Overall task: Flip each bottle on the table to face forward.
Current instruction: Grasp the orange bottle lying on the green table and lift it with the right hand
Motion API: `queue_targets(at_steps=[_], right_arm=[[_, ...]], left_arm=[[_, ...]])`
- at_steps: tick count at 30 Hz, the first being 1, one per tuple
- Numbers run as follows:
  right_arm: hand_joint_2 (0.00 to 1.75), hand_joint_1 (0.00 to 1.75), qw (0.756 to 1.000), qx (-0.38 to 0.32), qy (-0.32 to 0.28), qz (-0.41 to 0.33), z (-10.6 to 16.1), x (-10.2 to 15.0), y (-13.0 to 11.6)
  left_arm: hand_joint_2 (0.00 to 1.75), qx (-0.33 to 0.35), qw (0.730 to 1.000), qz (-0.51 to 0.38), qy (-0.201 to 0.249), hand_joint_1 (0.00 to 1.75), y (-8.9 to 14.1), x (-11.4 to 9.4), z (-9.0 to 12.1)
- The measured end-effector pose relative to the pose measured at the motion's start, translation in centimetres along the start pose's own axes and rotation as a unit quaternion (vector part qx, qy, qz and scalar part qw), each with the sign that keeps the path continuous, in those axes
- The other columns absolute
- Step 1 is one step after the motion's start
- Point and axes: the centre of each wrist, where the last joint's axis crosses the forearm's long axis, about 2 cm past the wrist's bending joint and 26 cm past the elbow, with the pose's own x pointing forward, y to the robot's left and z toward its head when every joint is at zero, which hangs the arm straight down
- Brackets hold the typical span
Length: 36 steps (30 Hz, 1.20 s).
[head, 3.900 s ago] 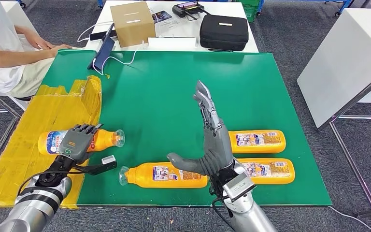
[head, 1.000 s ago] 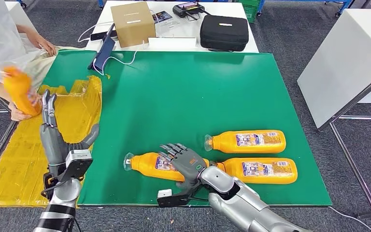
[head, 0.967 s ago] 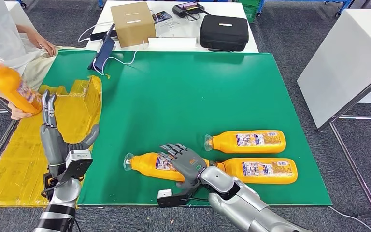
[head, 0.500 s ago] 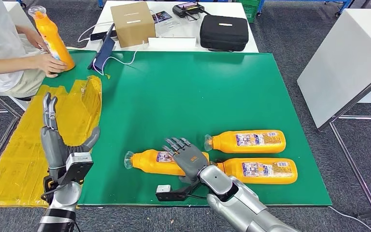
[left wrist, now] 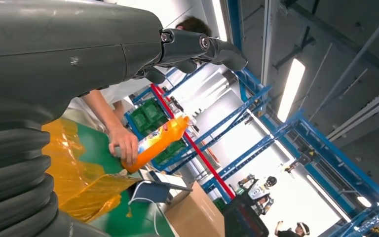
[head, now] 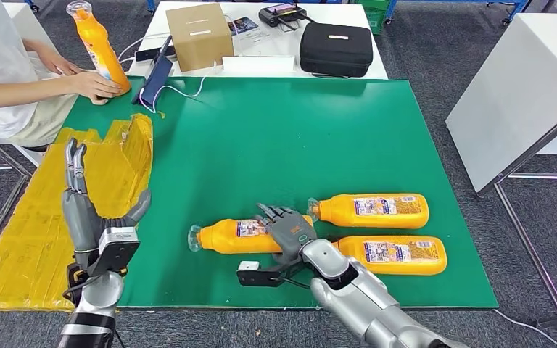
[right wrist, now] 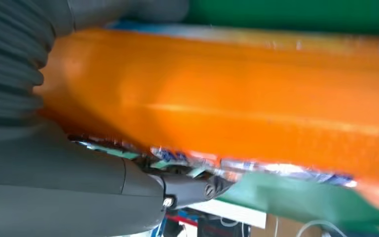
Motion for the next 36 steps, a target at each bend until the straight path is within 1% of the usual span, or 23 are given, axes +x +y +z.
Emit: queue_targets(at_steps=[6, 11, 15, 29, 31, 33, 36], right_arm=[[1.75, 1.75, 1.0, 0.02, 0.01, 0.003, -1.1, -0.8, -0.3], [1.75, 1.75, 1.0, 0.014, 0.01, -0.006, -1.5, -0.9, -0.6], [1.75, 1.75, 1.0, 0.001, 0.007, -0.022, -1.6, -0.8, -0.6], [1.75, 1.75, 0.999, -0.003, 0.01, -0.033, -1.8, -0.7, -0.6], [1.75, 1.75, 0.999, -0.014, 0.006, -0.047, -1.7, -0.7, -0.6], [1.75, 1.75, 0.996, -0.045, -0.001, -0.08, -1.5, -0.5, -0.5], [1.75, 1.75, 0.98, -0.129, -0.016, -0.153, -0.7, 0.5, -0.6]], left_arm=[[1.75, -0.001, 1.0, 0.012, -0.003, 0.0, -0.6, 0.4, -0.4], [1.75, -0.001, 1.0, 0.018, -0.004, 0.0, -0.8, 0.6, -0.6], [1.75, -0.001, 1.0, 0.019, -0.005, 0.0, -0.9, 0.6, -0.7], [1.75, -0.001, 1.0, 0.02, -0.005, 0.0, -0.9, 0.7, -0.7], [1.75, -0.001, 1.0, 0.02, -0.005, 0.0, -0.9, 0.7, -0.7], [1.75, -0.002, 1.0, 0.022, -0.003, 0.0, -0.9, 0.7, -0.6], [1.75, -0.018, 0.999, 0.036, 0.002, 0.0, -1.1, 0.8, -0.3]])
